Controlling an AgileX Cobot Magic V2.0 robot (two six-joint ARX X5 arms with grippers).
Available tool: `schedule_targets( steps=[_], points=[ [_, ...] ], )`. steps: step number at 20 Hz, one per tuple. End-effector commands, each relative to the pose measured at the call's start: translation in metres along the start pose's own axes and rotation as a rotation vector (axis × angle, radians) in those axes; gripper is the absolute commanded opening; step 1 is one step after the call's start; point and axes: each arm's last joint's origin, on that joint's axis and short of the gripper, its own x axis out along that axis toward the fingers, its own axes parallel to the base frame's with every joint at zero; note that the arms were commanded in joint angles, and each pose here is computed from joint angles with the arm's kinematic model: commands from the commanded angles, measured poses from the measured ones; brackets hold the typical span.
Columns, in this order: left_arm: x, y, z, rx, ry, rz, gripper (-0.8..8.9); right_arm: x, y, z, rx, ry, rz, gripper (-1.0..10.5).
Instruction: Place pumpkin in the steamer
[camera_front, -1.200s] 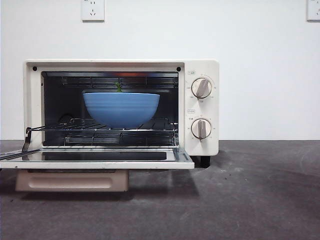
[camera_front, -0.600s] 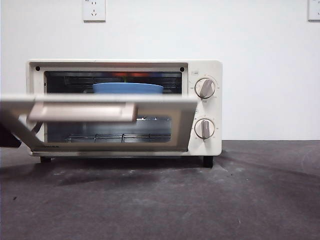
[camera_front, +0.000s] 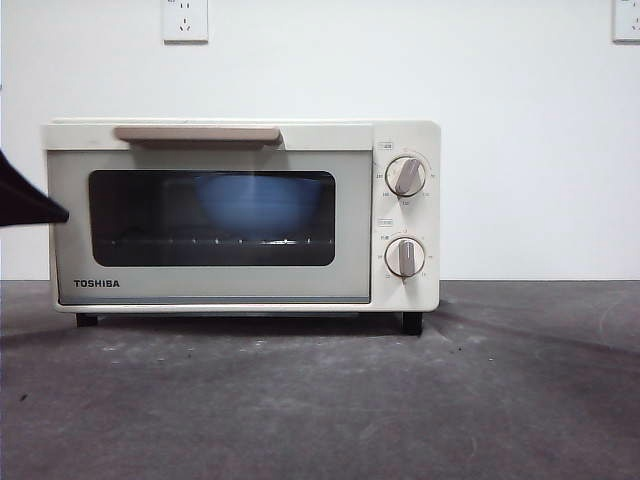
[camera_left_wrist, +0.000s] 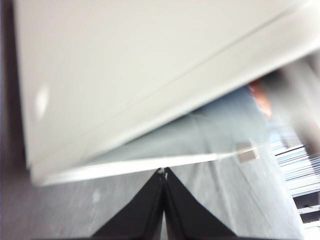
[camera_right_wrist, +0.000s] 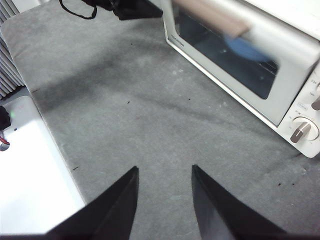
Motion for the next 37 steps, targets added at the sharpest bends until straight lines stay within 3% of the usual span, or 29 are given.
schedule_targets(
  steps=[1, 7, 18, 24, 31, 37],
  points=[
    [0.0, 0.0, 0.005, -0.002, -0.021, -0.013, 0.06, -0.001, 0.002, 0.003, 0.005, -0.011, 0.01, 1.7],
    [-0.005, -0.013, 0.011, 0.006, -0.05, -0.035, 0.08, -0.001, 0.002, 0.003, 0.004, -0.013, 0.009, 1.7],
    [-0.036, -0.082, 0.01, 0.134, -0.103, -0.065, 0.1, -0.001, 0.0, 0.006, 0.002, -0.043, -0.05, 1.7],
    [-0.054, -0.132, 0.003, 0.262, -0.083, -0.005, 0.1, -0.001, 0.0, 0.008, 0.001, -0.071, -0.073, 1.7],
    [-0.077, -0.192, -0.005, 0.461, 0.007, 0.14, 0.1, -0.001, 0.0, 0.013, -0.002, -0.118, -0.07, 1.7],
    [-0.095, -0.223, -0.012, 0.547, 0.069, 0.182, 0.1, -0.001, 0.0, 0.013, 0.013, -0.12, -0.069, 1.7]
  ],
)
